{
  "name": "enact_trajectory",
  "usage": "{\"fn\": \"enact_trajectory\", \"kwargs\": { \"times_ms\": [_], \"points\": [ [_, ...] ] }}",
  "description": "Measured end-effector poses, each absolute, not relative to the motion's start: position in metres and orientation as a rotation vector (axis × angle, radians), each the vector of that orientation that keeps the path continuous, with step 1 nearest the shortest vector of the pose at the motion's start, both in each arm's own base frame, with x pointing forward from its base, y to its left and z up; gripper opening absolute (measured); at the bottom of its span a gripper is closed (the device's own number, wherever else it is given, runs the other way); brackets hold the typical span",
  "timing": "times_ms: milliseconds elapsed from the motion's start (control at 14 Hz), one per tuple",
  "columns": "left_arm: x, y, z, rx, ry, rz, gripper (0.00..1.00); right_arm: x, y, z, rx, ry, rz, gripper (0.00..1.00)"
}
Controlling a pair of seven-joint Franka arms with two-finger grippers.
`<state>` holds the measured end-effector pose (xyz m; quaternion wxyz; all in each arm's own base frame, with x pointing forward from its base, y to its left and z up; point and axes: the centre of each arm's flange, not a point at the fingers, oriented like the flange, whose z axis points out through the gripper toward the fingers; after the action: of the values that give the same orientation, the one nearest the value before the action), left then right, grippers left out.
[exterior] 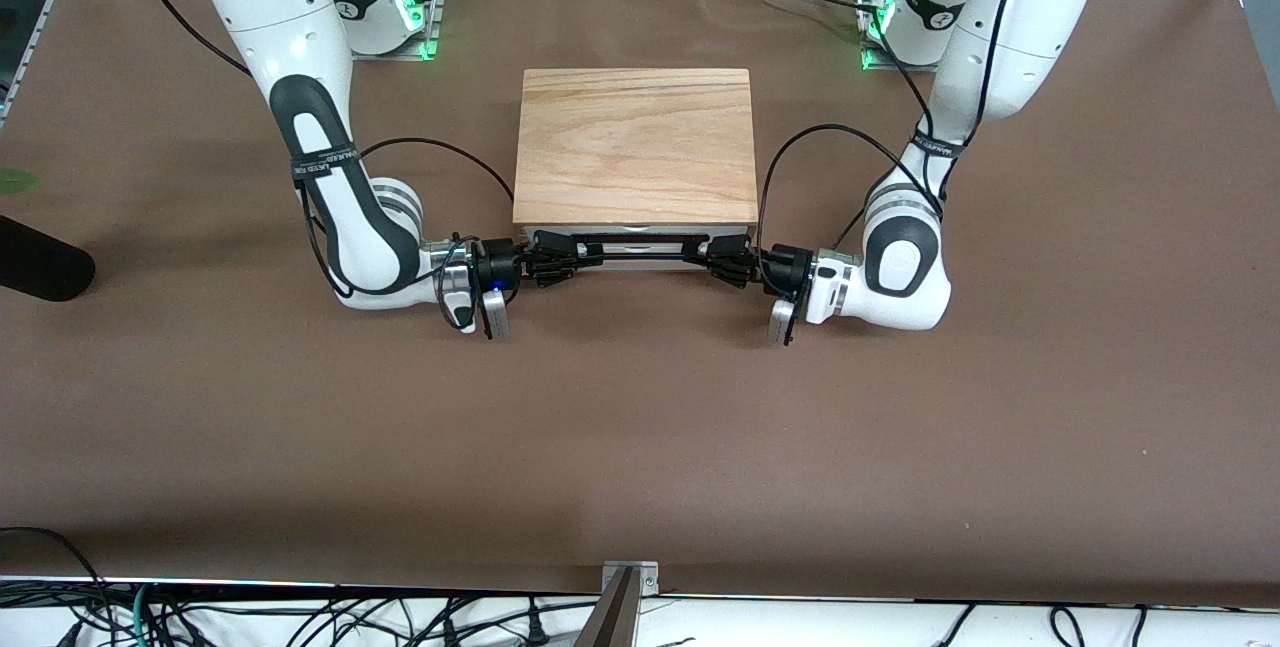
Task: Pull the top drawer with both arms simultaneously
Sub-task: 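Close the left gripper and the right gripper on the black handle, then pull the handle outward with both grippers, sliding the drawer open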
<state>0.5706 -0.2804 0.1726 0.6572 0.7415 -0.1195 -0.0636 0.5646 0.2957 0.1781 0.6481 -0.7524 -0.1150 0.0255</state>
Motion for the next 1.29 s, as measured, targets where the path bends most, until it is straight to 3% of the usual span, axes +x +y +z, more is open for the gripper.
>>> {"fn": "enact_trajectory", "kwargs": {
  "times_ms": [643,1286],
  "points": [
    [0.576,-0.28,0.175,1.683,-0.281,-0.121,0.18,0.57,0.295,0.179,-1.708,-0.269,0.048,0.19],
    [0.635,-0.279,0.18,1.7,-0.238,-0.091,0.18,0.629,0.293,0.182,-1.708,-0.22,0.03,0.19]
  ]
}}
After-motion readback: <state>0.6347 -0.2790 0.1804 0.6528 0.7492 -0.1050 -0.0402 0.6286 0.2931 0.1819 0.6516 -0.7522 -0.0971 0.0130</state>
